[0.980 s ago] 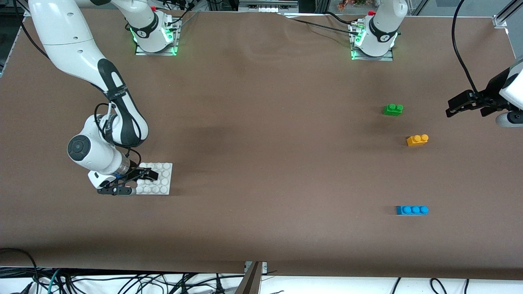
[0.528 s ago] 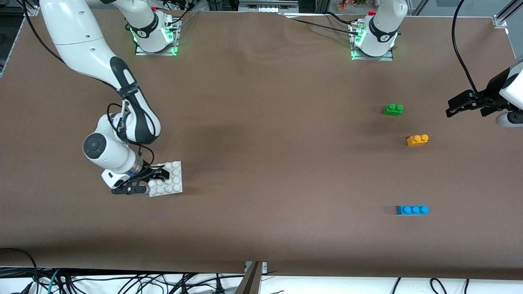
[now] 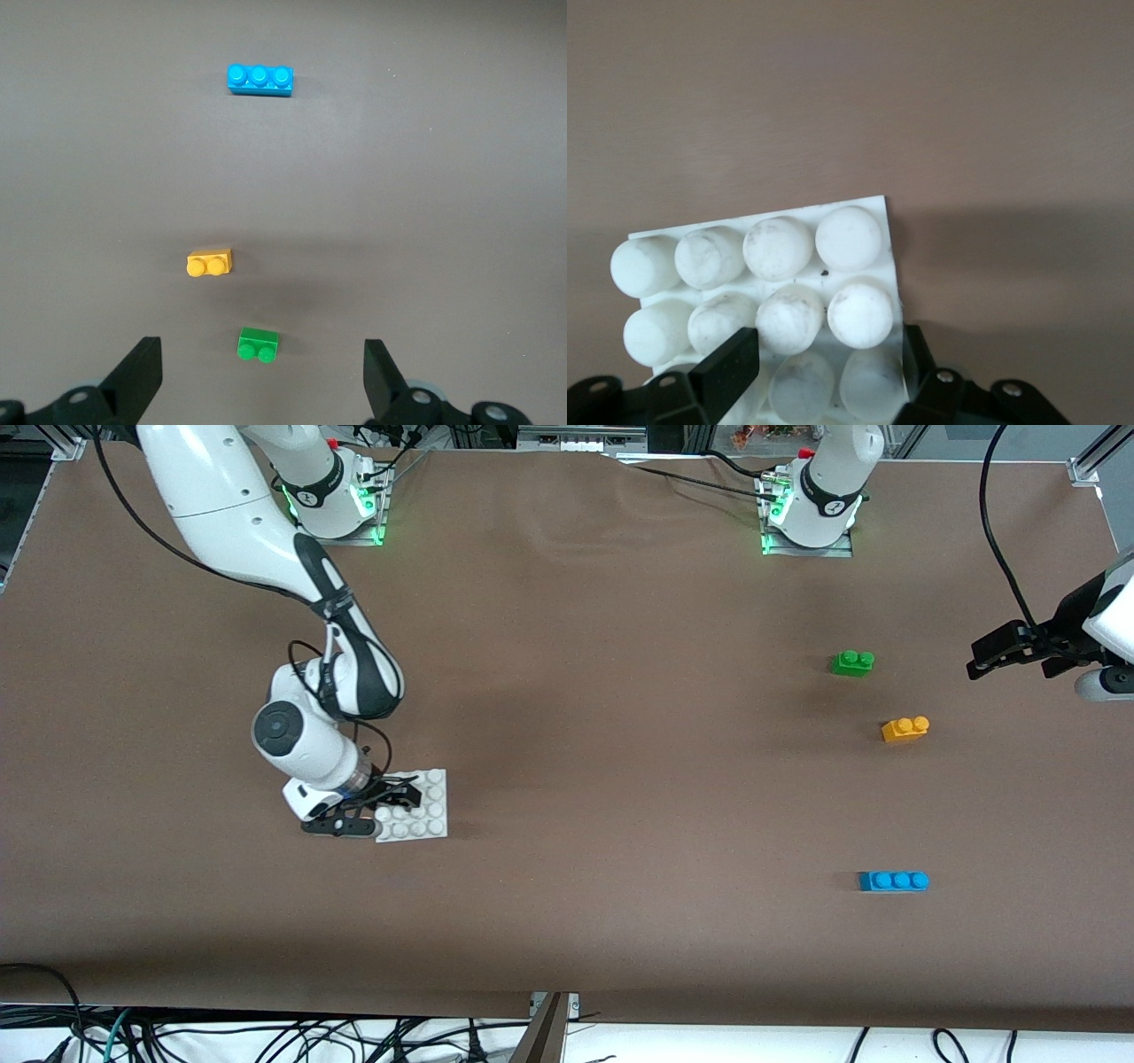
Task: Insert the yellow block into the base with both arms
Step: 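Slide the white base plate with the right gripper toward the table middle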
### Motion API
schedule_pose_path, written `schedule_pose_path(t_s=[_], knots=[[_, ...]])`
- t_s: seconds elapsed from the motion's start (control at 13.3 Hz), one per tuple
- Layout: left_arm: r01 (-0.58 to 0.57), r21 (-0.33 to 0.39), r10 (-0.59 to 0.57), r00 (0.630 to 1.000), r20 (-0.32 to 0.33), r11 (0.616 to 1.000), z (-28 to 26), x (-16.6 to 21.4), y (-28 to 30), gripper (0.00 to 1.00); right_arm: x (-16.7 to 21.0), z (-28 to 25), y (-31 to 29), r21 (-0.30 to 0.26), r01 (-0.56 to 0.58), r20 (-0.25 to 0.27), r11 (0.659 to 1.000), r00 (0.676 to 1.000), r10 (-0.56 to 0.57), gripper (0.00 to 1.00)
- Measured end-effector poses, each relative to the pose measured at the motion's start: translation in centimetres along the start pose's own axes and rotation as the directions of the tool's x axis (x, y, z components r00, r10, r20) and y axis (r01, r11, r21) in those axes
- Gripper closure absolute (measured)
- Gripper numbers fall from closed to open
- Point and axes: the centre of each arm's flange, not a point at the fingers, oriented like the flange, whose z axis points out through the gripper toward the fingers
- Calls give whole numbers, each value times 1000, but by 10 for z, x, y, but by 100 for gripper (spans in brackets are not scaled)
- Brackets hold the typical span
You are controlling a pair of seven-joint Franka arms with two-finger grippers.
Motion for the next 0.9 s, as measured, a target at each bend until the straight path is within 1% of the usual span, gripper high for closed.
schedule_pose_path(t_s=[0.23,0.38,0.53,0.9], knots=[[1,0,-1,1000,0,1000,0,0,-1,0,-12,4,-44,14,-53,-9,998,999,53,25],[2,0,-2,1000,0,1000,0,0,-1,0,-24,8,-87,30,-75,-15,997,997,76,25],[3,0,-3,1000,0,1000,0,0,-2,0,-36,9,-128,50,-77,-23,996,997,78,25],[6,0,-6,1000,3,1000,0,0,-3,0,-67,18,-197,81,-72,-24,994,997,74,25]])
